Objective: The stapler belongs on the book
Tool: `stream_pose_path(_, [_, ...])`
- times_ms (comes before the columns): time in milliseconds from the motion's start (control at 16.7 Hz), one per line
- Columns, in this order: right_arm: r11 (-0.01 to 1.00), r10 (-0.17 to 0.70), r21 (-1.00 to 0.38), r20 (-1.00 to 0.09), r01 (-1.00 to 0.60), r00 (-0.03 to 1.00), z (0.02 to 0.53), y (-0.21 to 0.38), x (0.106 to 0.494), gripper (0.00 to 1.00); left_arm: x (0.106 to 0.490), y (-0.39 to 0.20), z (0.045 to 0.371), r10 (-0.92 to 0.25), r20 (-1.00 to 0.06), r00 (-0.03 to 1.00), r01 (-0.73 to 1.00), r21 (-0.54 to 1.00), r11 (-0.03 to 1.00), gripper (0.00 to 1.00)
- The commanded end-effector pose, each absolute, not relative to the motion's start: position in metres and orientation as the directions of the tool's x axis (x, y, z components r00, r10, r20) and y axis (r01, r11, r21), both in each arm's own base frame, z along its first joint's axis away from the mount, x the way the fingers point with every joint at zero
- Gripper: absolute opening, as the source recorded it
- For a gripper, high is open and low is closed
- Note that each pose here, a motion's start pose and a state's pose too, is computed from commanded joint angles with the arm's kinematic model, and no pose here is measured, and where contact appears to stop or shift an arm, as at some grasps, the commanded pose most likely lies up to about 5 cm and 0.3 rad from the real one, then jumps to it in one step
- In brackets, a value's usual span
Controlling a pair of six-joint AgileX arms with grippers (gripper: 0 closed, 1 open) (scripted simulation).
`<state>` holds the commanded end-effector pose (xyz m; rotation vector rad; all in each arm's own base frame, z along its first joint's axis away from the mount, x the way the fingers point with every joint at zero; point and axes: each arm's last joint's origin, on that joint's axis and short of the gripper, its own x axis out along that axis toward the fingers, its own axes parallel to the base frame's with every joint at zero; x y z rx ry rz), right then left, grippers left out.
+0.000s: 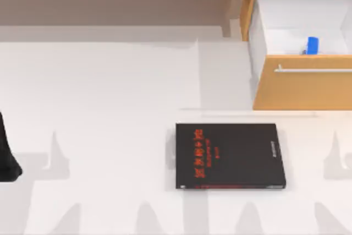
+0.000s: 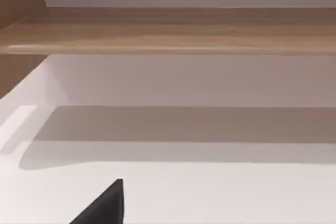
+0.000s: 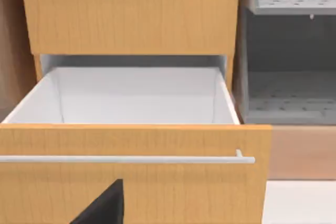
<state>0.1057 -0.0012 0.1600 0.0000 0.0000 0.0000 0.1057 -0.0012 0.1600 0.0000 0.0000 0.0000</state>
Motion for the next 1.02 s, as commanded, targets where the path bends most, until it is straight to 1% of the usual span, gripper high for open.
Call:
stream_pose_path(240, [1.0, 0.003, 0.004, -0.02, -0.003, 1.0, 0.164, -0.001, 0.106, 1.0, 0.106, -0.001, 0.16, 0.0, 0.0, 1.0, 0.0, 0.0, 1.0, 1.0])
stream_pose_path(420, [1.0, 0.013, 0.024, -0.107, -0.011, 0.994, 0.181, 0.0, 0.109, 1.0, 0.106, -0.001, 0.16, 0.0, 0.0, 1.0, 0.0, 0.0, 1.0, 1.0])
stream_pose_path(600, [0.998, 0.028, 0.054, -0.244, -0.016, 0.969, 0.209, 0.003, 0.121, 1.0, 0.106, -0.001, 0.16, 0.0, 0.0, 1.0, 0.0, 0.0, 1.0, 1.0])
stream_pose_path(720, [0.997, 0.038, 0.076, -0.352, -0.012, 0.935, 0.231, 0.005, 0.136, 1.0, 0.106, -0.001, 0.16, 0.0, 0.0, 1.0, 0.0, 0.0, 1.0, 1.0])
stream_pose_path(840, [0.995, 0.046, 0.096, -0.463, -0.002, 0.885, 0.253, 0.008, 0.159, 1.0, 0.106, -0.001, 0.16, 0.0, 0.0, 1.0, 0.0, 0.0, 1.0, 1.0])
stream_pose_path(1020, [0.993, 0.054, 0.118, -0.618, 0.024, 0.784, 0.28, 0.016, 0.206, 1.0, 0.106, -0.001, 0.16, 0.0, 0.0, 1.0, 0.0, 0.0, 1.0, 1.0])
